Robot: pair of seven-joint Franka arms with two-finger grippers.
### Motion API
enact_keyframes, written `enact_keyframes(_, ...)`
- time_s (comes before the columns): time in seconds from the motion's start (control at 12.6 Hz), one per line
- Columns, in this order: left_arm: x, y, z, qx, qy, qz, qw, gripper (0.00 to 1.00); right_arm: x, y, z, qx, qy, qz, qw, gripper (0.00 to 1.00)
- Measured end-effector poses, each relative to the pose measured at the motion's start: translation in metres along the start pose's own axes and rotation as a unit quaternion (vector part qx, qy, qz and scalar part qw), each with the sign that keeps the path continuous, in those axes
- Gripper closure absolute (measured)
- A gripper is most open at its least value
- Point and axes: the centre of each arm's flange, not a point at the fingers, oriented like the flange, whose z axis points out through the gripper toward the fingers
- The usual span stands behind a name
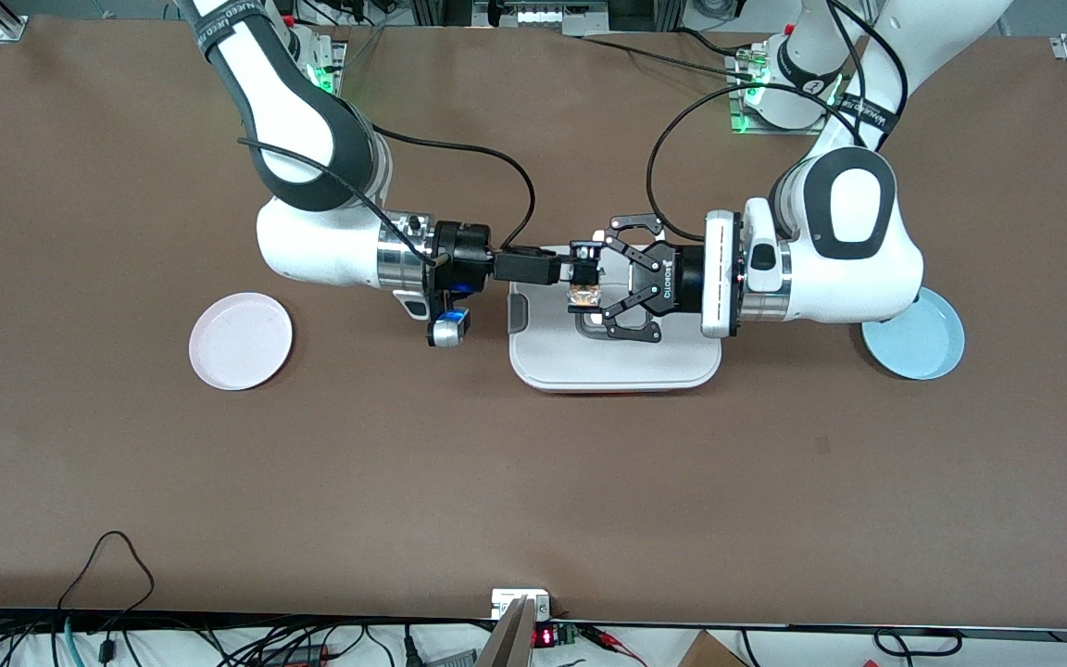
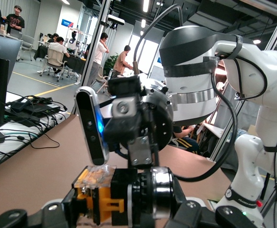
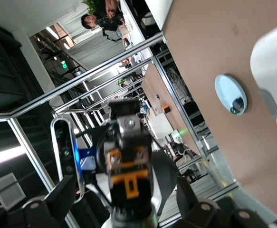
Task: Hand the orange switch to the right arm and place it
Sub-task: 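Close the right gripper on the orange switch held by the left gripper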
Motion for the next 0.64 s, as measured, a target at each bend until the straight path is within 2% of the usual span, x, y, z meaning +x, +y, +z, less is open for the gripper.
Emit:
enact_keyframes(0.16,0.0006,0.0022,0.0083,0.006,-0.004,0.018,1.0,0.28,0.0099,0.0068,-0.0002,-0.001,0.004,-0.014,1.0,0.07)
enact_keyframes(0.24,0.001,0.0029,0.0102,0.007,-0.005,0.022,1.0,0.28,0.0115,0.0077,0.0002,-0.001,0.004,-0.017,1.0,0.13)
enact_keyframes(0.32,0.0013,0.003,0.0105,0.008,-0.005,0.025,1.0,0.28,0.0115,0.007,0.0002,0.0,0.004,-0.019,1.0,0.13)
enact_keyframes(0.48,0.0019,0.0027,0.01,0.008,-0.005,0.028,1.0,0.28,0.011,0.0045,0.0003,0.001,0.004,-0.021,1.0,0.3)
enact_keyframes(0.64,0.0021,0.0027,0.01,0.008,-0.005,0.029,1.0,0.28,0.0108,0.0037,0.0004,0.002,0.004,-0.022,1.0,0.37)
